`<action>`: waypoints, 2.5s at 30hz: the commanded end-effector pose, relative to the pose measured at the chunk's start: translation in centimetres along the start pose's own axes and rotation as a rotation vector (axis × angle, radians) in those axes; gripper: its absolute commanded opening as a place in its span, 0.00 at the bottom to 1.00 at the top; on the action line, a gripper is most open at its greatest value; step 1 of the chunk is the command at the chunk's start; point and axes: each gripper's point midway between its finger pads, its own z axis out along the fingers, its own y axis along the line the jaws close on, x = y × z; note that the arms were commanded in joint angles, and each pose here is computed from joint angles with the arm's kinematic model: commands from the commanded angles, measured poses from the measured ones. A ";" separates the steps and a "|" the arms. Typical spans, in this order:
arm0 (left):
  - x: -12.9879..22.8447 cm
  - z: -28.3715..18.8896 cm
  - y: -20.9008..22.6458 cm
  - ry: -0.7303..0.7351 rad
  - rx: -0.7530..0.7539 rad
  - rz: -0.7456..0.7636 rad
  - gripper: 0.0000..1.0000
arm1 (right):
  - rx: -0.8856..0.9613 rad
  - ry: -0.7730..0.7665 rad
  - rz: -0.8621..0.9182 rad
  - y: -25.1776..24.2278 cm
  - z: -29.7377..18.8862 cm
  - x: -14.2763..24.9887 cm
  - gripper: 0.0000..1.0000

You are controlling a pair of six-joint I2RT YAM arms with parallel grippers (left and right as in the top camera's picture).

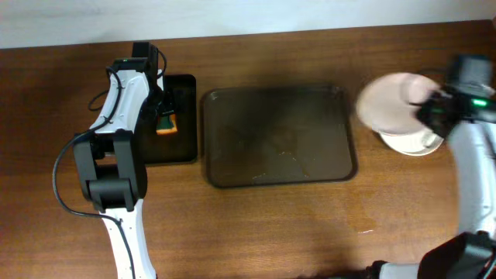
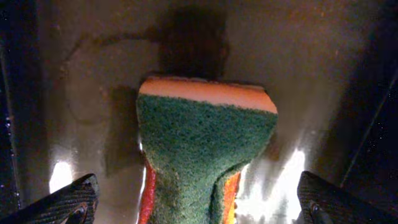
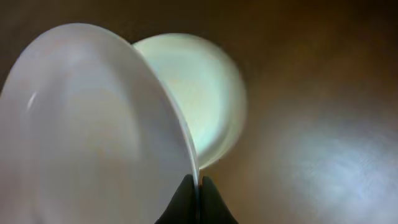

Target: Clean dirty plates on tray and stack at the side

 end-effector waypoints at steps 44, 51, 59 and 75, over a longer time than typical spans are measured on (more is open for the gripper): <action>-0.2 -0.3 -0.1 -0.007 0.011 0.011 1.00 | -0.821 -0.289 -0.450 5.5 -13.5 19.2 0.98; -0.2 -0.3 -0.1 -0.007 0.011 0.011 1.00 | -0.998 -0.804 -0.374 5.2 -14.5 17.8 0.98; -0.2 -0.3 -0.1 -0.007 0.011 0.011 1.00 | -0.854 -0.942 -0.603 6.0 -9.7 19.1 0.98; -0.2 -0.3 -0.1 -0.007 0.011 0.011 0.99 | -0.831 -0.884 -0.622 5.8 -8.4 19.9 0.98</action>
